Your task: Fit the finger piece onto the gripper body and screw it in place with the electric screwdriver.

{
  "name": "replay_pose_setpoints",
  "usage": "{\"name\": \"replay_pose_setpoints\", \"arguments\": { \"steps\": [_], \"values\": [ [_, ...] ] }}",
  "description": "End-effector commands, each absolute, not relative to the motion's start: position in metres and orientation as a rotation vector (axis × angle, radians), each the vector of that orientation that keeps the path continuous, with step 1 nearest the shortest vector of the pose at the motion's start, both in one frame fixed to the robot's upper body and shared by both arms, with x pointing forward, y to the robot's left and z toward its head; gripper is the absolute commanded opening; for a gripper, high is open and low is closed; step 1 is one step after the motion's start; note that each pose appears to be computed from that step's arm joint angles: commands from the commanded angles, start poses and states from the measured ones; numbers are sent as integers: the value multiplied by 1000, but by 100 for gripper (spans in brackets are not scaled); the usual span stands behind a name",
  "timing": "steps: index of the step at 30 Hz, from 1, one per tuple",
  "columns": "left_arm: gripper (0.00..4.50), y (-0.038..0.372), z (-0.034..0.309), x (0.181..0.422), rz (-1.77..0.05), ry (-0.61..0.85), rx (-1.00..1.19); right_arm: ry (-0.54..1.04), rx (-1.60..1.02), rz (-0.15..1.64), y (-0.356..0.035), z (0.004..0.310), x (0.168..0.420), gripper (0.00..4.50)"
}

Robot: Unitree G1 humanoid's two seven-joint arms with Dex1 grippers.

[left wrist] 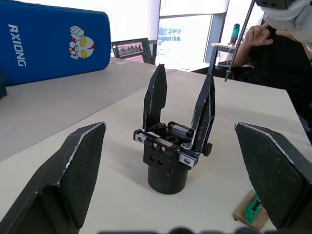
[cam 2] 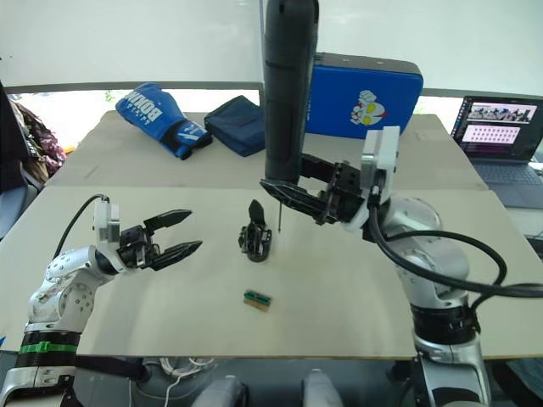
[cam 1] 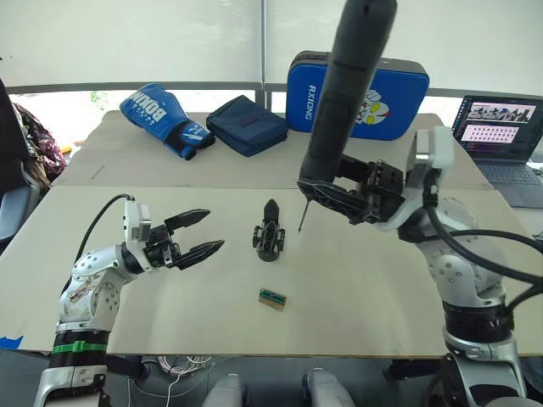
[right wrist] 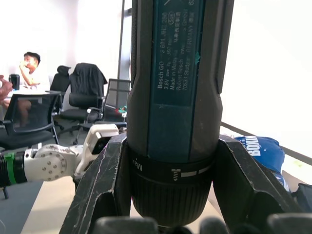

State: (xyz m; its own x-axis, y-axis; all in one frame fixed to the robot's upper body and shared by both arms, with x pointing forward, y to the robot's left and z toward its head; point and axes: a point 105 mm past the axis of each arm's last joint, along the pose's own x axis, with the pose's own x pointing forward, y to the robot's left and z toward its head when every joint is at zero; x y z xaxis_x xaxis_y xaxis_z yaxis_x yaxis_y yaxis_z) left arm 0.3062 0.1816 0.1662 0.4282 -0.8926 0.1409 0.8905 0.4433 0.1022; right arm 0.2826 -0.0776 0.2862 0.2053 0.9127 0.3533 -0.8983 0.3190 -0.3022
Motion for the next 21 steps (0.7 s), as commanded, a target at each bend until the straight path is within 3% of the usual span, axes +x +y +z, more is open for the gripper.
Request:
{"name": "replay_pose_setpoints", "arguments": {
  "steps": [1, 21],
  "values": [
    [450, 176, 174, 307, -1135, -217, 64, -589, -71, 1239, -73, 303, 287, 193],
    [450, 157, 158, 303, -1138, -174, 55, -609, -26, 1327, -29, 299, 298, 193]
  ]
}}
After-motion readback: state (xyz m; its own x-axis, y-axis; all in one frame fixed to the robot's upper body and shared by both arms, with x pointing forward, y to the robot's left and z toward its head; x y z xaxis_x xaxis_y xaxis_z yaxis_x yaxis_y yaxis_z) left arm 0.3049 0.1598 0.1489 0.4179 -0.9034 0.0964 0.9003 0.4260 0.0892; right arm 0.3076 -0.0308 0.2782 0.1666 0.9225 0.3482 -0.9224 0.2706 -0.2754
